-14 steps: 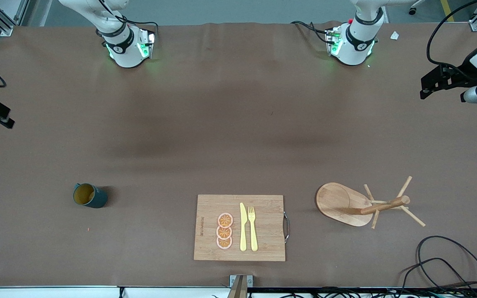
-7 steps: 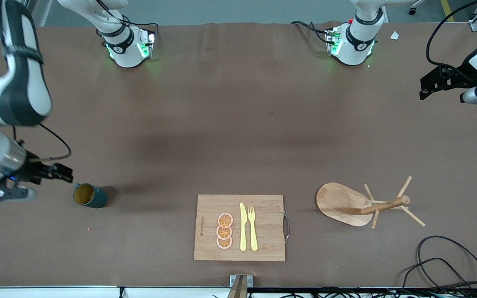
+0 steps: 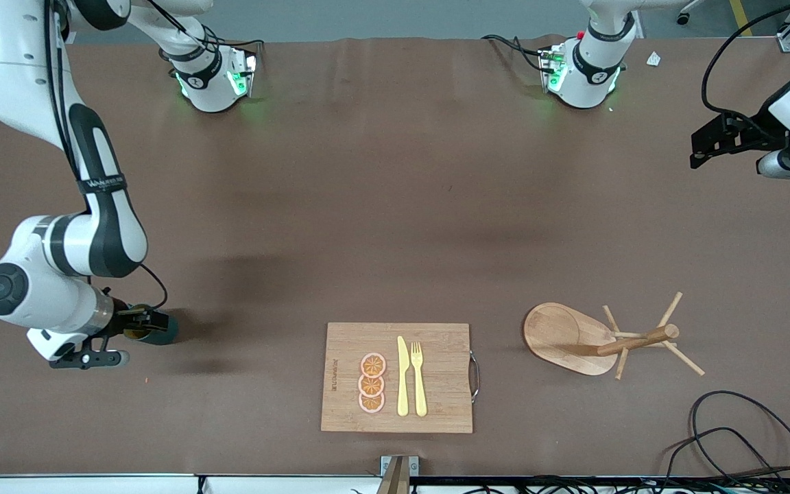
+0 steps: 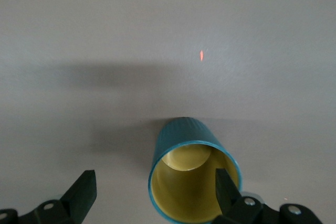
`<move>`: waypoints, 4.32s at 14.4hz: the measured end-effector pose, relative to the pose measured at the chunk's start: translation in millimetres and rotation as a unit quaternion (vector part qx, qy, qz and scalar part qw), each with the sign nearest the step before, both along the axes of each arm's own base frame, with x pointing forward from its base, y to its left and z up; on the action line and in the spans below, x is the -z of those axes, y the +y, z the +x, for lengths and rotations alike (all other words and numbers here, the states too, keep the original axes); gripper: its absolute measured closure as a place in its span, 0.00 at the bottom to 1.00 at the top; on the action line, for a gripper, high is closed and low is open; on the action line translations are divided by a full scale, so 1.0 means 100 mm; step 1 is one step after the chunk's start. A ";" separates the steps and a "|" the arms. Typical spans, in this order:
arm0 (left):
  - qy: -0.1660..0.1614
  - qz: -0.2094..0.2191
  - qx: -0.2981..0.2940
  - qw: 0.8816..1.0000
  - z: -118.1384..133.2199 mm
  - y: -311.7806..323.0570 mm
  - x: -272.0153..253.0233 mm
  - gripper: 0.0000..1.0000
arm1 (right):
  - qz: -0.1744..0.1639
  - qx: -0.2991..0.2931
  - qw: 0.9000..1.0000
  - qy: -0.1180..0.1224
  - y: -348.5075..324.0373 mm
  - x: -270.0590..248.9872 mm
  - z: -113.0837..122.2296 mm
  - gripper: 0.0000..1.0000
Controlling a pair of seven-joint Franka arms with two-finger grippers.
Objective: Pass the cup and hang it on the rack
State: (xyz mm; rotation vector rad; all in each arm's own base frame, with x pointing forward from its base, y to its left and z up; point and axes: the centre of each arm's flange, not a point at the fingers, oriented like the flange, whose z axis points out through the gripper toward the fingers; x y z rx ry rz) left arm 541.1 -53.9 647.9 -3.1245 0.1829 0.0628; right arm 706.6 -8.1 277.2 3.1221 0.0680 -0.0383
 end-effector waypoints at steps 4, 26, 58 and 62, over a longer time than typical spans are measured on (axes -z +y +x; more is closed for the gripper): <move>0.000 0.000 0.000 1.000 0.00 0.00 0.00 0.00 | 0.000 -0.002 1.000 0.015 0.03 0.20 -0.02 0.04; -0.002 0.000 0.000 1.000 0.00 0.00 -0.01 0.00 | 0.041 0.019 0.997 -0.070 3.27 -0.92 -0.43 0.96; -0.004 0.067 -0.194 0.979 -0.11 -1.46 0.38 0.00 | 0.162 0.233 0.950 -0.127 4.81 -1.25 -0.59 0.00; -0.034 0.115 -0.264 0.957 -0.22 -2.06 0.63 0.00 | 0.115 0.235 0.956 -0.136 3.35 -1.83 0.03 0.00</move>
